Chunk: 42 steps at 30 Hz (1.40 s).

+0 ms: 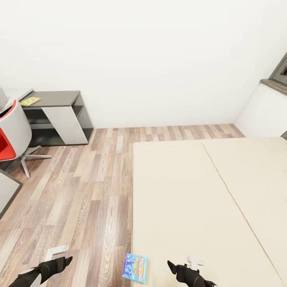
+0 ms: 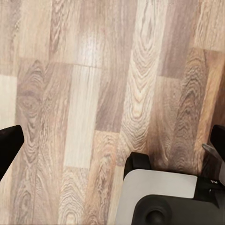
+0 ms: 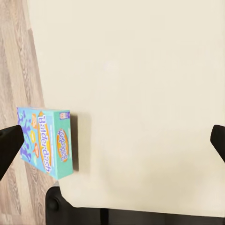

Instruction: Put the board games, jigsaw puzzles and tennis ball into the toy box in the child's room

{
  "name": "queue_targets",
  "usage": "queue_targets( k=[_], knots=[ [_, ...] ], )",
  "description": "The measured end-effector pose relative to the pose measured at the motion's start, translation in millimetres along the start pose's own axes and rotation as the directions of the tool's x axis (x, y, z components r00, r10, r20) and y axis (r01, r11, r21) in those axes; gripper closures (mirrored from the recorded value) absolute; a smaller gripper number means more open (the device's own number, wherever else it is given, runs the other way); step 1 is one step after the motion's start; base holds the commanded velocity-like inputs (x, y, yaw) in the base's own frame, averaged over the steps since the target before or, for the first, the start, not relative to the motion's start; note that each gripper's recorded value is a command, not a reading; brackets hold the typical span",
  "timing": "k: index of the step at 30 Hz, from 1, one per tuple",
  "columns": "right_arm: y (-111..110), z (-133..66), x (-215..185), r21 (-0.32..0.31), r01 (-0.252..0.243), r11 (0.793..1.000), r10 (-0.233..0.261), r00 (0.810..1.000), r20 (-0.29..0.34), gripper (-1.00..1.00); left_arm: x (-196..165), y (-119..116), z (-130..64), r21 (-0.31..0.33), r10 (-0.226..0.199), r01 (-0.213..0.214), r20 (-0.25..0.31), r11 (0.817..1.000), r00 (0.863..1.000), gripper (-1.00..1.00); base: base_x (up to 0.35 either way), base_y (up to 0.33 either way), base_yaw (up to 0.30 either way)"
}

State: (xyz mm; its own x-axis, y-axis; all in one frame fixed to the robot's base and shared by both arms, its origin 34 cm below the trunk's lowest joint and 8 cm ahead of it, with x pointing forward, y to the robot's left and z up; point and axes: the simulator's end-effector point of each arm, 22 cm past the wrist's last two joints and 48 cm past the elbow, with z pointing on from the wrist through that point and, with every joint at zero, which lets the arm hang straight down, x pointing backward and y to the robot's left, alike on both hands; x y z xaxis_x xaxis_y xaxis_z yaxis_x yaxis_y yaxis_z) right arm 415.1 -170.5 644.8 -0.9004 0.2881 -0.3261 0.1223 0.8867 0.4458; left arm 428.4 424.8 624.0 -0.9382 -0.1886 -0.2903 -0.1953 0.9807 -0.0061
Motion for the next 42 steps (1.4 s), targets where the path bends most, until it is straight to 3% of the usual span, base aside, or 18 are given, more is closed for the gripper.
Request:
queue_targets(
  k=[42],
  knots=[
    [5.2, -7.4, -26.6, 0.013, 0.024, 1.000, -0.025, 0.998, 0.057, -1.00, -27.8, -4.9, -13.4, 0.013, -0.004, 0.003, 0.061, 1.000, 0.998, -1.00, 0.000, 0.000, 0.058]
  ],
)
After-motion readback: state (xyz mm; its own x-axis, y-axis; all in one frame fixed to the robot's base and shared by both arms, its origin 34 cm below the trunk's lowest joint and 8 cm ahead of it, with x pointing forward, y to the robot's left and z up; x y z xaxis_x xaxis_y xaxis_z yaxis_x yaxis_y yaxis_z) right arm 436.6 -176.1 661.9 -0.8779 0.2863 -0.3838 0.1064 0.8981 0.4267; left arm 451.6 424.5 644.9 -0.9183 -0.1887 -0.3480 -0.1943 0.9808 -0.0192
